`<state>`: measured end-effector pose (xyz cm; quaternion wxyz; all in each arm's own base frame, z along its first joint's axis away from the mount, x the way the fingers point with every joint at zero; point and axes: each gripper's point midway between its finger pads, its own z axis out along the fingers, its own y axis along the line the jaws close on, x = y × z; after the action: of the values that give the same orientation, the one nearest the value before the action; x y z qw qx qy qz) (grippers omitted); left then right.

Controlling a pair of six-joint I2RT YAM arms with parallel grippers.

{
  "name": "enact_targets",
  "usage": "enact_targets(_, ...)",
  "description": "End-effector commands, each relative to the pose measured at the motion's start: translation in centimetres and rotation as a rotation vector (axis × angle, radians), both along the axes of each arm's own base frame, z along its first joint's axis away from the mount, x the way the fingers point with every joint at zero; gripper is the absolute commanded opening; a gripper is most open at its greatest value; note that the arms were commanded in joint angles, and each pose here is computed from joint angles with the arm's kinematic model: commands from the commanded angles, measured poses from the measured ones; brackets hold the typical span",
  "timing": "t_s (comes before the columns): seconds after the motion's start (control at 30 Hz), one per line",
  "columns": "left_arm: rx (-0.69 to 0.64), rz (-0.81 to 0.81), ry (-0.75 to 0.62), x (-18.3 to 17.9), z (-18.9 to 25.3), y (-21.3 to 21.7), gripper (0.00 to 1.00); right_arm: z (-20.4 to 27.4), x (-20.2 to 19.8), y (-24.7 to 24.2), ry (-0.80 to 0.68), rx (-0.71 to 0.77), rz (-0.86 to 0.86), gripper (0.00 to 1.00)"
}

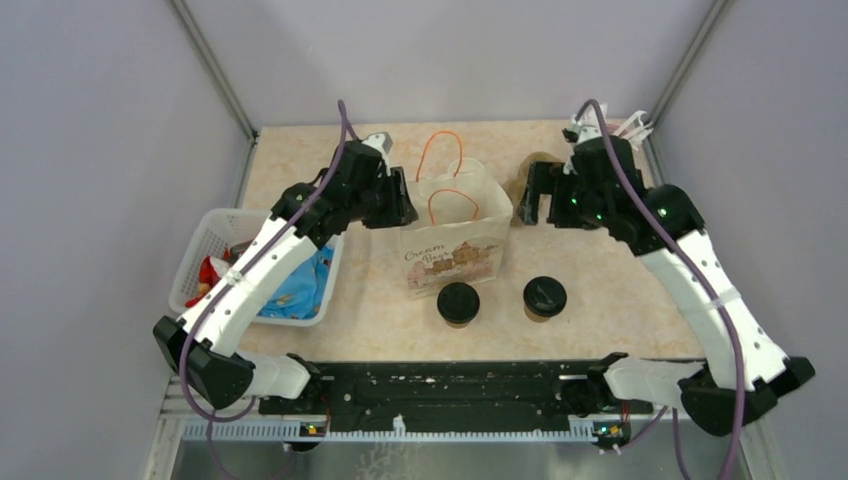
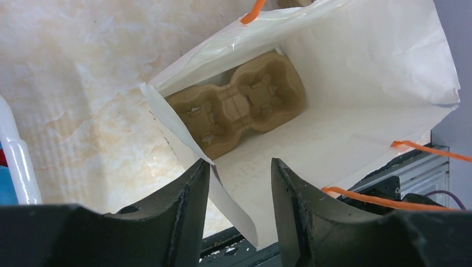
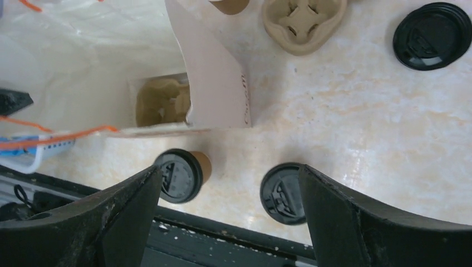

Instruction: Pack the takeout coffee

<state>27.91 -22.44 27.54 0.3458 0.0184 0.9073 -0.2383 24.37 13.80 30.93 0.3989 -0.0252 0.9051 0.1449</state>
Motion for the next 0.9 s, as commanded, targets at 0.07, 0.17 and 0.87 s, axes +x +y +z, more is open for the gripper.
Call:
enact_targets(0.07, 0.037, 0.038, -0.031, 1.2, 0.5, 0.6, 0.48, 2.0, 5.3, 5.6, -0.045, 0.080, 0.000, 0.88)
enact_targets(0.17, 0.052, 0.047, -0.036, 1.5, 0.5, 0.8, 0.45, 0.9, 6.8, 6.8, -0.052, 0.025, -0.009, 0.78)
enact_targets(0.87, -0.001, 0.184, -0.249, 2.5, 12.5, 3.4, 0.00, 10.3, 6.3, 10.7, -0.278, -0.038, 0.093, 0.00)
